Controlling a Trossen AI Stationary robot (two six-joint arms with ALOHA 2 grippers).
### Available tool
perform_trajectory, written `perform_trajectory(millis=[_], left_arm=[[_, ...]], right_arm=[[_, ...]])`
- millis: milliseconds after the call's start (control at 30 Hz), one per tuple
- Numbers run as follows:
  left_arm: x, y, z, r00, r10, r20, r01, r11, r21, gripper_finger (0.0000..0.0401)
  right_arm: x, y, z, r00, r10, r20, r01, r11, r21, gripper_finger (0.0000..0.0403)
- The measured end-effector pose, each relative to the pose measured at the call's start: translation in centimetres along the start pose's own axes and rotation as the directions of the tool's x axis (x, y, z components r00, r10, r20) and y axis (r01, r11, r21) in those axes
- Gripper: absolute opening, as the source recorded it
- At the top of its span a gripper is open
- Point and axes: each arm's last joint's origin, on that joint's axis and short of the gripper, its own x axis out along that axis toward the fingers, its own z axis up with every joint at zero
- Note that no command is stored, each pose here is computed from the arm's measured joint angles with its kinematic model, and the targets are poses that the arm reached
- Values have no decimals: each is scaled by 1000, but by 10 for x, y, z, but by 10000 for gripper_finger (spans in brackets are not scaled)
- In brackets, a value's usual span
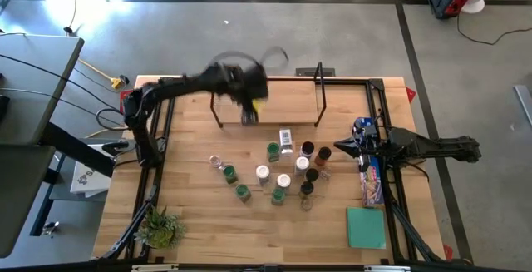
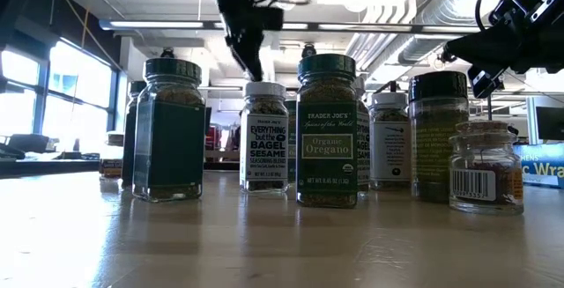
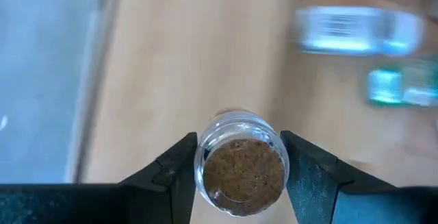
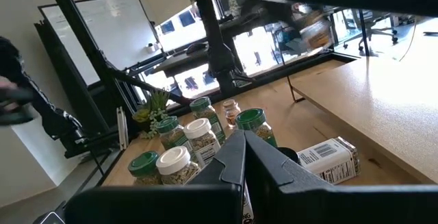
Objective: Shelf spices
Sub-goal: Put the top brown seasoning bottle on the shelf
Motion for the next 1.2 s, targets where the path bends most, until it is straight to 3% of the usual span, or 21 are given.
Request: perform_trajectory(millis=[167, 433, 833, 1200], left_arm=[[16, 69, -24, 999, -2, -45, -7, 982, -187, 168], [61, 115, -43, 994, -26, -108, -8, 953, -304, 168], [106, 123, -44, 992, -43, -121, 6, 957, -291, 189], [113, 126, -40, 996, -18, -89, -7, 963, -271, 199]], right_arm=[[0, 0, 0, 1000, 0, 0, 0, 1000, 0, 0], [0, 0, 0, 1000, 0, 0, 0, 1000, 0, 0], [0, 0, 0, 1000, 0, 0, 0, 1000, 0, 0], [0, 0, 0, 1000, 0, 0, 0, 1000, 0, 0]])
